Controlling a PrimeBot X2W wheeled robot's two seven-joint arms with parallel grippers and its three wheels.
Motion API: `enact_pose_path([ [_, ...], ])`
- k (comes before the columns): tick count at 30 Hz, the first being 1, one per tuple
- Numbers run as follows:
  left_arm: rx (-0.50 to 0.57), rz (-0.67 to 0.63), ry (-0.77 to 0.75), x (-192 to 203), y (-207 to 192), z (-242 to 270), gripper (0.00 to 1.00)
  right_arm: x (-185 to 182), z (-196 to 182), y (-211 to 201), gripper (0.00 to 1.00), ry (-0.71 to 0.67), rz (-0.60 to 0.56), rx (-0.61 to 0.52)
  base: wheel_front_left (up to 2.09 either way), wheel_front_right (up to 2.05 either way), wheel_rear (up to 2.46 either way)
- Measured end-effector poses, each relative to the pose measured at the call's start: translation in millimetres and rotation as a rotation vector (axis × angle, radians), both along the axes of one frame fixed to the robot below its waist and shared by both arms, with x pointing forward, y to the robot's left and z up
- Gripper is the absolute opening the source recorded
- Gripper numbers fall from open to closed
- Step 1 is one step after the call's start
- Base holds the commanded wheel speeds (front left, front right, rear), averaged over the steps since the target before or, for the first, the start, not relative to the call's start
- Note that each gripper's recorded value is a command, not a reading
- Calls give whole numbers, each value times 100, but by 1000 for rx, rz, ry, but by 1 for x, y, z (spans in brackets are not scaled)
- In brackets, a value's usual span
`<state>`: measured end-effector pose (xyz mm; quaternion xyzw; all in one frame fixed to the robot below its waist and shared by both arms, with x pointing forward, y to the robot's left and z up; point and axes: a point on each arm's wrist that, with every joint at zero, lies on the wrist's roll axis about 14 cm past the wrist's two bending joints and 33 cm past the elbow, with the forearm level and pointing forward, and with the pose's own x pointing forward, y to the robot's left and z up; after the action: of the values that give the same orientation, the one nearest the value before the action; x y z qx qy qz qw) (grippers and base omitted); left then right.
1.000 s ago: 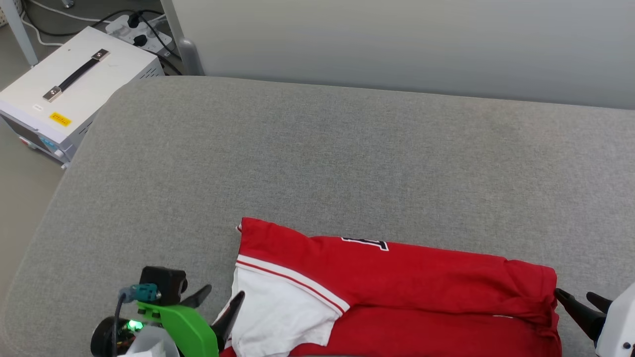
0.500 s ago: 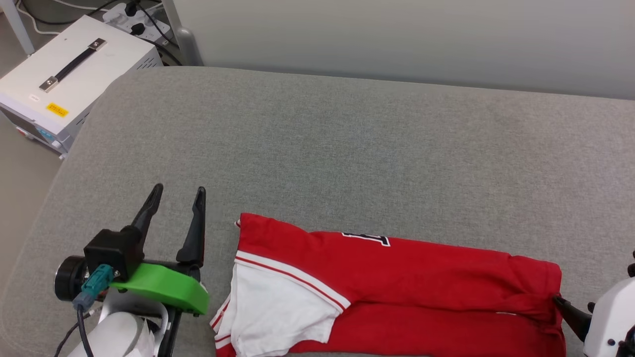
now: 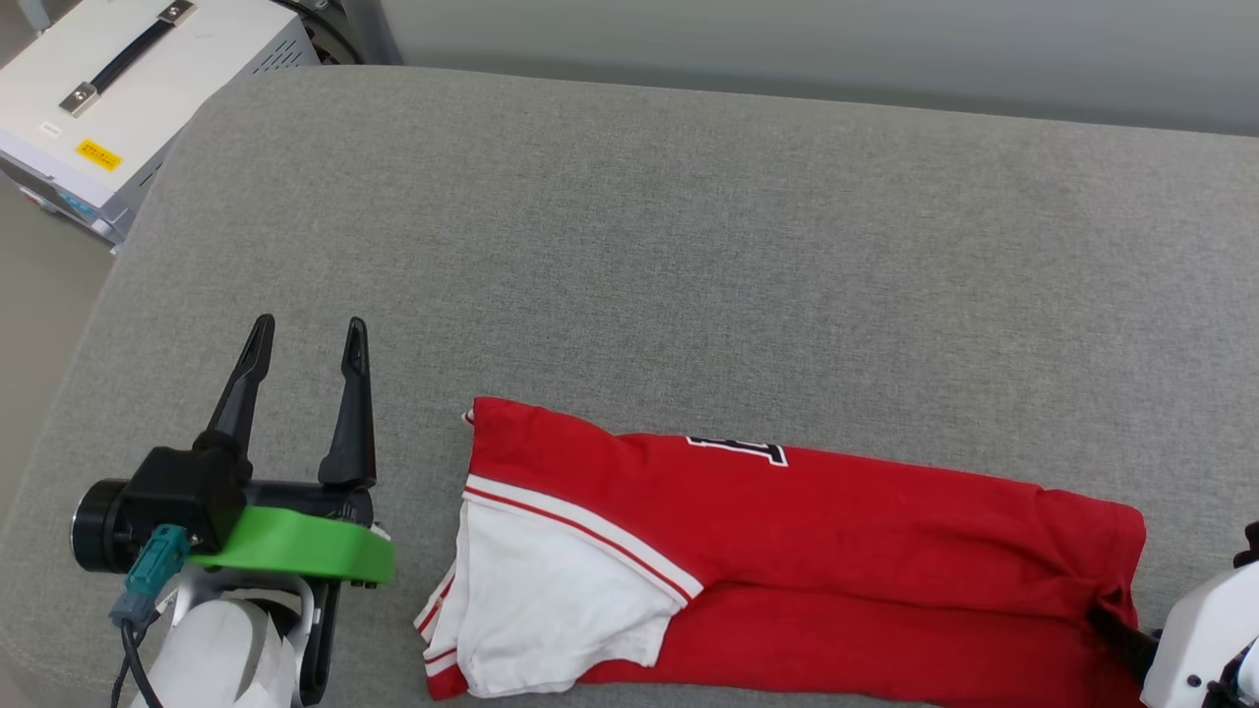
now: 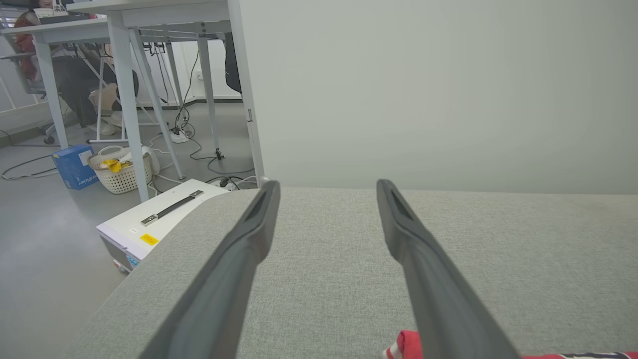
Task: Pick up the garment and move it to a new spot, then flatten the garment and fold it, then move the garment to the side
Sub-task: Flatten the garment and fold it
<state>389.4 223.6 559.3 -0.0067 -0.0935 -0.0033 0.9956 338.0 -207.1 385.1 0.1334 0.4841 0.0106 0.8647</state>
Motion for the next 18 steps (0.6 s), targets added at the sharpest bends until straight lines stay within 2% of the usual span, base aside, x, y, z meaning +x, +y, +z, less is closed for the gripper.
enact_pose_path([
  [11,4,-24,42,-2,-4,-20,100,-6,-20,18,100,56,42,51,0,0,0],
  [12,-2,-25,44,-2,-5,-22,100,-4,-19,24,5,45,56,65,0,0,0],
  [13,-4,-27,45,-2,-5,-22,100,-3,-19,26,0,35,60,66,0,0,0],
  [18,-12,-36,49,-6,-8,-24,100,3,-11,37,0,-22,74,90,0,0,0],
])
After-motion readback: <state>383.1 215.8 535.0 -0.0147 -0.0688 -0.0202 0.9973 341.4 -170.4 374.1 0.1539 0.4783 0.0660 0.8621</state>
